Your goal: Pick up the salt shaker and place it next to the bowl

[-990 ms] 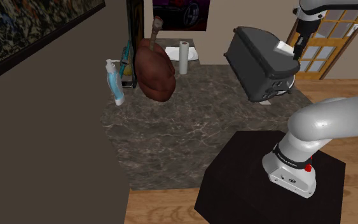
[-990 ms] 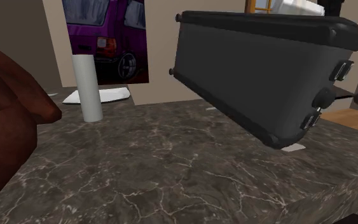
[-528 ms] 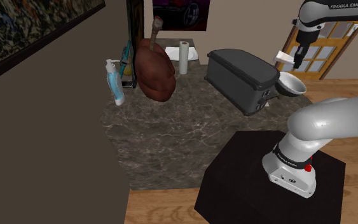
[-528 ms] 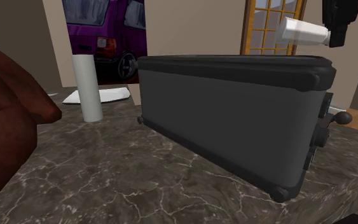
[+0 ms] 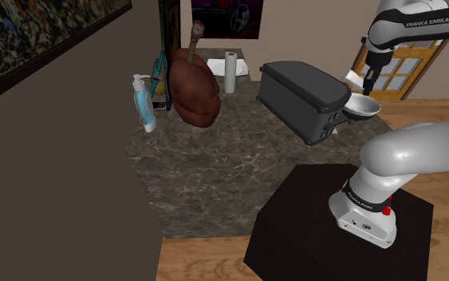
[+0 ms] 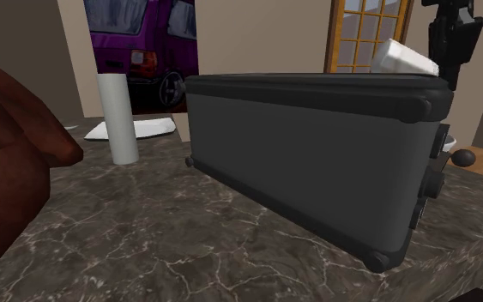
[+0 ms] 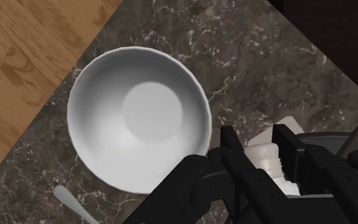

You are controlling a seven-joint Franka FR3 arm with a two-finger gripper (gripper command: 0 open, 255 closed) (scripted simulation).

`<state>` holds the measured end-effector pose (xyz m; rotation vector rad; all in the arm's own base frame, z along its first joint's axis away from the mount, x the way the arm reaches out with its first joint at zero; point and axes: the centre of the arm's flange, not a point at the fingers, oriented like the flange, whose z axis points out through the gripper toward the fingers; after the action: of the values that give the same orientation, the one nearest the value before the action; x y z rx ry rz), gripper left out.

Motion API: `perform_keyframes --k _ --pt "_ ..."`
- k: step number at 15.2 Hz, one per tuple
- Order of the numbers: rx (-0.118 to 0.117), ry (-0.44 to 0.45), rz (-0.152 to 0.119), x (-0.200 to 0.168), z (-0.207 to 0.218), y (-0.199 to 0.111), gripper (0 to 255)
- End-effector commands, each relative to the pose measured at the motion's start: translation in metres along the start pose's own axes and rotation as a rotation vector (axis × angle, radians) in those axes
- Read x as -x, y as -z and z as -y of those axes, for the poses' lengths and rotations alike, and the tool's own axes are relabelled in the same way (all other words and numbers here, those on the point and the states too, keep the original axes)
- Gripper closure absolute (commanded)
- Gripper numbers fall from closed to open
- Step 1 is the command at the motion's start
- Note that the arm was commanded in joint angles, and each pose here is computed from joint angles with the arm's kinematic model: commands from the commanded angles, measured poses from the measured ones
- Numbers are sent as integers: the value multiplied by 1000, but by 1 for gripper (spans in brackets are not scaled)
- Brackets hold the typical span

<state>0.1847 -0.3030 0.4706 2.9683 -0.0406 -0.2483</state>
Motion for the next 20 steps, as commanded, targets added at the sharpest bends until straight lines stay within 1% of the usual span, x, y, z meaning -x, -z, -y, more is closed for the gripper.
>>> perform_keyframes --k 1,17,20 --pt "0 0 0 -2 2 -11 255" --pt "0 0 0 -16 16 -94 255" --pt "0 0 0 -16 16 -94 255"
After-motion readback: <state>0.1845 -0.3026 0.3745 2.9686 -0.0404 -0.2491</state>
